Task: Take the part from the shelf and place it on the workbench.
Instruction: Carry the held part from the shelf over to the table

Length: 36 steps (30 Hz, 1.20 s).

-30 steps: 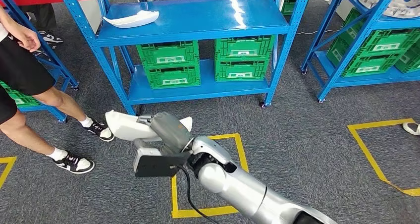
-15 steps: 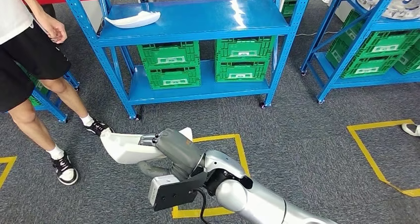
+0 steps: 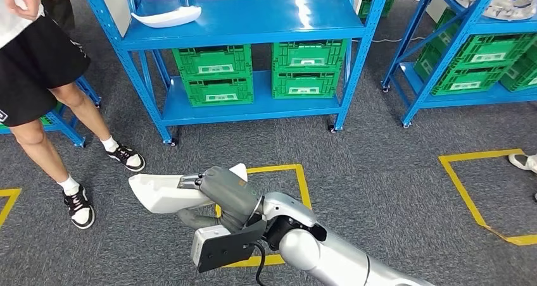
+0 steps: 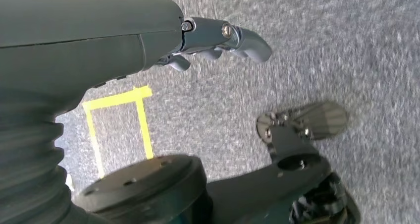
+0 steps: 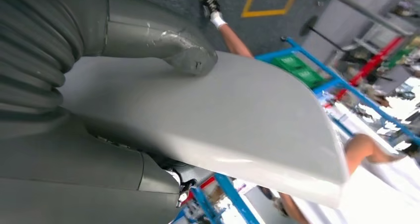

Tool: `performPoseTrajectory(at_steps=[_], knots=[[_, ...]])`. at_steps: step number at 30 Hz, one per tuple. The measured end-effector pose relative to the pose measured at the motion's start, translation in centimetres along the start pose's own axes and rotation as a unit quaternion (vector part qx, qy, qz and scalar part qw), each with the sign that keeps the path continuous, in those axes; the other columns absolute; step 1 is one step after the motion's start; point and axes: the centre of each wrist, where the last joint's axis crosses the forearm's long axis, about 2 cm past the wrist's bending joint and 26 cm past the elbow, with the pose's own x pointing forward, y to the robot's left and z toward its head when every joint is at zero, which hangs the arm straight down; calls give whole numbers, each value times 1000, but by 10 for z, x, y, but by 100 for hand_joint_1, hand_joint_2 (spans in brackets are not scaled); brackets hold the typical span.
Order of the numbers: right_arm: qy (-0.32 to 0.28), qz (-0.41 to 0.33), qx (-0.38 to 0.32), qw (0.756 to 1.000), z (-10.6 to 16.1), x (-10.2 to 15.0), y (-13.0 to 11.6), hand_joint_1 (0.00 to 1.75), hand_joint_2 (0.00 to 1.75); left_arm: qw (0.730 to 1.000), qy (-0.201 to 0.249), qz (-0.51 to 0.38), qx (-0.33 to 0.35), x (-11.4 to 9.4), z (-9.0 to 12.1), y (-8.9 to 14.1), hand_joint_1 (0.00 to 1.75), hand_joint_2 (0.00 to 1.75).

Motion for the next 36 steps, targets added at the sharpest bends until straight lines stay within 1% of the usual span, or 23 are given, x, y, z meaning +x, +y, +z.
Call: performPoseTrajectory(at_steps=[11,14,16,36], knots=[[-6,3,5,1000,-8,0,-9,157,175,1000,0,1,-1,0,0,0,0,175],[-9,6,4,1000,-9,0,-11,157,175,1000,-2,1,1,4,-1,1,0,175],[-11,6,3,1000,-11,0,-12,157,175,1000,-4,0,1,6,-1,1,0,175],[-11,3,0,1000,-10,0,-11,157,175,1000,4,3,0,3,-1,-1,0,175]])
